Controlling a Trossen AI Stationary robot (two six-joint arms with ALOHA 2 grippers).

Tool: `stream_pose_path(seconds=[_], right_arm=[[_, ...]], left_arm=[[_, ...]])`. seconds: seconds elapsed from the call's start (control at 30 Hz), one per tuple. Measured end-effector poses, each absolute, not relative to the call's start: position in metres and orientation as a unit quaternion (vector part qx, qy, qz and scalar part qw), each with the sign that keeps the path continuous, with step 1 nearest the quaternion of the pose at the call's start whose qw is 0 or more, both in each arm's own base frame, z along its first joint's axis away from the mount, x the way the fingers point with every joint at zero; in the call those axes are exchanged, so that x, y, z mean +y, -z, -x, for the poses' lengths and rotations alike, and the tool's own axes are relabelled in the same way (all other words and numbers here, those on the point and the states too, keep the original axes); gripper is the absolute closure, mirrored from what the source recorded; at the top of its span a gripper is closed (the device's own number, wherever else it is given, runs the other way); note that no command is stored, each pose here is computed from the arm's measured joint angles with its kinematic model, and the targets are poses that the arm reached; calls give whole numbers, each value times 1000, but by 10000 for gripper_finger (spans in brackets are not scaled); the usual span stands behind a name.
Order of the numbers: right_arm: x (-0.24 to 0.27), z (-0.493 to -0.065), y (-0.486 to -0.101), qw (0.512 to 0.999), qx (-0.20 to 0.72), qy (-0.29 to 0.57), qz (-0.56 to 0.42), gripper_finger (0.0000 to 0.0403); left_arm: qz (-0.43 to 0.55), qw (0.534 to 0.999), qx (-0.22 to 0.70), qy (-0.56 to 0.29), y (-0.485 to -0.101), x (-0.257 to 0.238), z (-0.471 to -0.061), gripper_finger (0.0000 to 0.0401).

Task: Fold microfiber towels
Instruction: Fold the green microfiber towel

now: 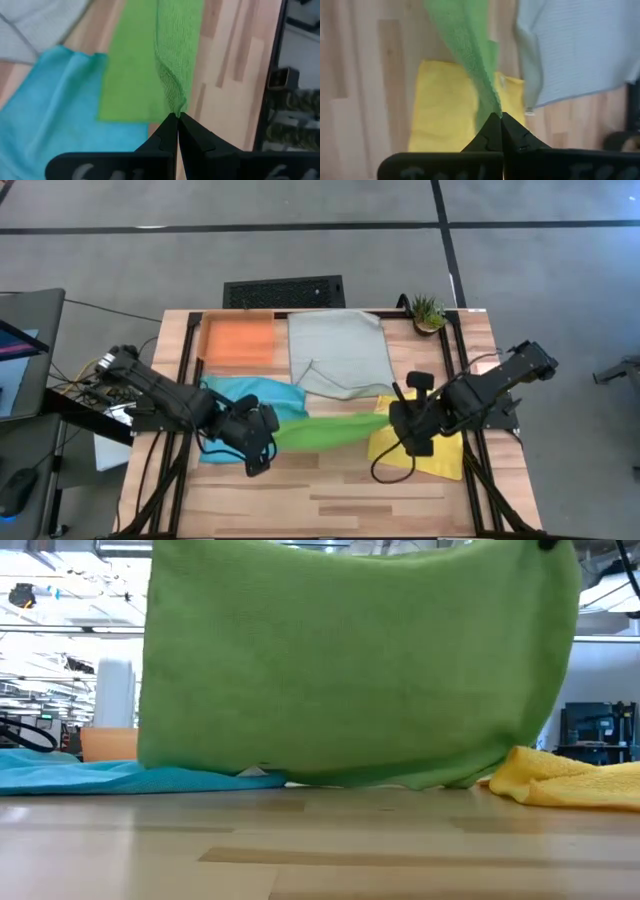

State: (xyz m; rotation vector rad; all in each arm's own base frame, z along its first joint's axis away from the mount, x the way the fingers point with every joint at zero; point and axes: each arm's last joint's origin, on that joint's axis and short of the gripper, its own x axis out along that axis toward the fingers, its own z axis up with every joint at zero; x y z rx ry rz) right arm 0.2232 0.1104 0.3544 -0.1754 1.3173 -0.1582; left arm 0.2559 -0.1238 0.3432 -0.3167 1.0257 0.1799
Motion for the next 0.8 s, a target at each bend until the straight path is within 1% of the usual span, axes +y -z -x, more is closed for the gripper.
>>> stream_pose_path(seconds=[0.23,0.53,0.67,0.8], right_arm=[[74,-235,-356,775,602,148,126,401],[14,-247,-359,740,607,227,183,401],[-10,-247,-373,731,599,260,198,401],[-23,-244,-400,741,571,283,210,401]], left_arm=[[136,884,416,-163,-370,-94,-253,401],[78,875,415,-237,-373,-36,-263,401],[67,882,384,-265,-385,-9,-263,401],[46,893,348,-280,-413,5,-257,401]])
